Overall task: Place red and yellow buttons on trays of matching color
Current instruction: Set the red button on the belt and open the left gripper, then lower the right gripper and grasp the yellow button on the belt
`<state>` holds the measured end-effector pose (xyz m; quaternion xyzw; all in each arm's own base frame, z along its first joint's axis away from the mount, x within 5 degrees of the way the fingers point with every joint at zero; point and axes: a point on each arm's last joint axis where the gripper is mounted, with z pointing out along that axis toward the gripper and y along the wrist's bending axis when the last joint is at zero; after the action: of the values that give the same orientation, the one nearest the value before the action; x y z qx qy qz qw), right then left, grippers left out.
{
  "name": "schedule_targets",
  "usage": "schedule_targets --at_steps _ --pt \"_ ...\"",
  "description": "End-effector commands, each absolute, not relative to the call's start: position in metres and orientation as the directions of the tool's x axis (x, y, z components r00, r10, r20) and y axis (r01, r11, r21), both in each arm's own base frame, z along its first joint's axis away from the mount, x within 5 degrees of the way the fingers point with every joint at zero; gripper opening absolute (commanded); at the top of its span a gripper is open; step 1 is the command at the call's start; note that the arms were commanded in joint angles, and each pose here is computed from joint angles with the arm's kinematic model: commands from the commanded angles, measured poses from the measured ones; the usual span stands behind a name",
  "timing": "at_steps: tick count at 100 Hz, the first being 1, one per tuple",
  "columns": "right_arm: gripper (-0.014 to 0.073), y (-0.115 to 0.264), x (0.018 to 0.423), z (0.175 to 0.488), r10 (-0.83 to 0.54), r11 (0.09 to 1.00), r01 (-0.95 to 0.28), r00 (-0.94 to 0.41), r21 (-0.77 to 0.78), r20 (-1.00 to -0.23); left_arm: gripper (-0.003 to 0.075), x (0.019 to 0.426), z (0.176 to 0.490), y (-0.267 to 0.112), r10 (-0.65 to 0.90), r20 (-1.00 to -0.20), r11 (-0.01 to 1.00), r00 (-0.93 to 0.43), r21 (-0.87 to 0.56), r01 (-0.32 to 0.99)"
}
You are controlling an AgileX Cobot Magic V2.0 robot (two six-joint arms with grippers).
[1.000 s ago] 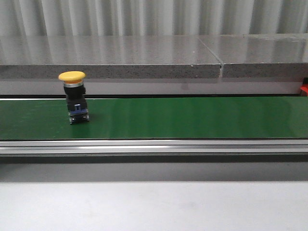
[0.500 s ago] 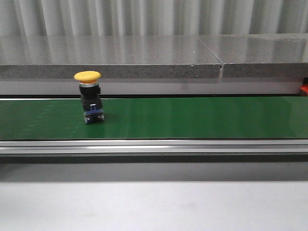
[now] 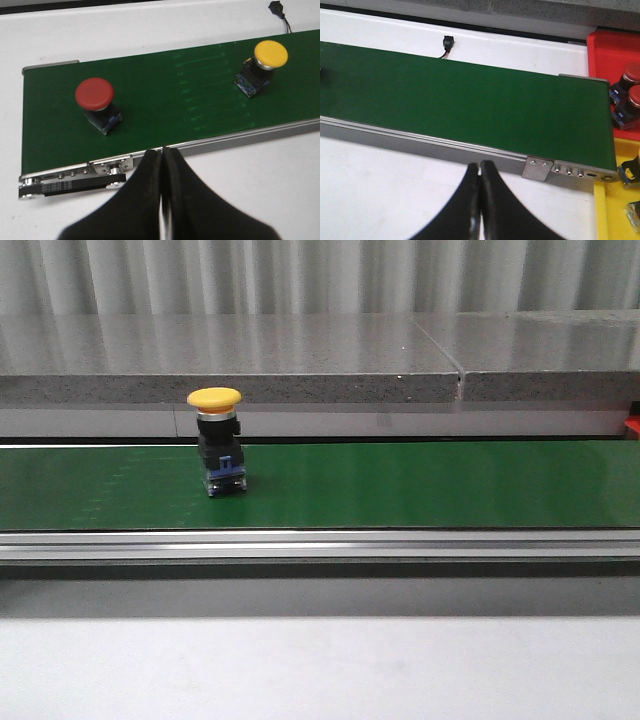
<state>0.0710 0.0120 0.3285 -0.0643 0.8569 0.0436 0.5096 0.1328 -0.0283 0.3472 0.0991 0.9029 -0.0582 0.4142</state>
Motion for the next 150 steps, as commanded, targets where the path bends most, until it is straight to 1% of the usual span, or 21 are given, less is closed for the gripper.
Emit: schedule_targets --at_steps 1,26,57,70,89,101,115,120,127,132,137,139,140,144,150 --pt "-0.0069 0.012 0.074 0.344 -0.053 0.988 -0.156 -0.371 0.006 -0.927 -0.0021 0.121 0.350 -0.027 0.107 -0.833 0.972 -0.543 -0.026 0.232" --pt "-0.0069 0.012 0.074 0.345 -0.052 0.988 -0.155 -0.362 0.005 -0.931 -0.0021 0.084 0.326 -0.021 0.098 -0.861 0.972 -0.499 -0.025 0.234" --pt "-0.0069 0.012 0.074 0.344 -0.050 0.988 -0.155 -0.364 0.008 -0.930 -0.0021 0.058 0.325 -0.017 0.074 -0.911 0.971 -0.406 -0.027 0.239" --pt "-0.0069 0.014 0.078 0.347 -0.025 0.986 -0.161 -0.346 0.033 -0.938 -0.0021 0.057 0.325 -0.017 0.075 -0.911 0.971 -0.406 -0.027 0.239" --pt "-0.0069 0.025 0.098 0.352 -0.081 0.969 -0.245 -0.455 0.038 -0.887 -0.0021 0.056 0.324 -0.017 0.075 -0.910 0.971 -0.408 -0.027 0.239" --pt "-0.0066 0.037 0.119 0.358 -0.125 0.952 -0.304 -0.506 0.041 -0.853 -0.0021 0.056 0.324 -0.017 0.075 -0.910 0.971 -0.408 -0.027 0.239" --pt "-0.0055 0.050 0.144 0.365 -0.164 0.938 -0.344 -0.565 0.050 -0.808 -0.0021 0.056 0.324 -0.017 0.075 -0.910 0.971 -0.408 -0.027 0.239" --pt "-0.0021 0.056 0.155 0.365 -0.176 0.933 -0.355 -0.594 0.060 -0.785 -0.0021 0.056 0.324 -0.017 0.075 -0.910 0.971 -0.408 -0.027 0.239" --pt "0.0075 0.064 0.168 0.365 -0.196 0.926 -0.373 -0.618 0.064 -0.761 -0.0021 0.056 0.324 -0.017 0.075 -0.910 0.971 -0.408 -0.027 0.239" --pt "0.0174 0.070 0.176 0.366 -0.211 0.919 -0.388 -0.630 0.067 -0.748 -0.0021 0.056 0.324 -0.017 0.075 -0.910 0.971 -0.408 -0.027 0.239" --pt "0.0307 0.077 0.183 0.367 -0.226 0.912 -0.403 -0.640 0.071 -0.734 -0.0021 0.056 0.324 -0.017 0.075 -0.910 0.971 -0.408 -0.027 0.239" --pt "0.0340 0.079 0.186 0.367 -0.233 0.909 -0.410 -0.644 0.072 -0.729 -0.0021 0.056 0.324 -0.017 0.075 -0.910 0.971 -0.408 -0.027 0.239" --pt "0.0375 0.080 0.187 0.367 -0.235 0.908 -0.412 -0.645 0.072 -0.727 -0.0021 0.056 0.324 -0.017 0.075 -0.910 0.971 -0.408 -0.027 0.239" --pt "0.0467 0.086 0.193 0.368 -0.248 0.902 -0.425 -0.650 0.073 -0.718 -0.0021 0.056 0.324 -0.017 0.075 -0.910 0.971 -0.408 -0.027 0.239" --pt "0.0559 0.093 0.200 0.370 -0.264 0.893 -0.443 -0.656 0.078 -0.707 -0.0021 0.056 0.324 -0.017 0.075 -0.910 0.971 -0.408 -0.027 0.239"
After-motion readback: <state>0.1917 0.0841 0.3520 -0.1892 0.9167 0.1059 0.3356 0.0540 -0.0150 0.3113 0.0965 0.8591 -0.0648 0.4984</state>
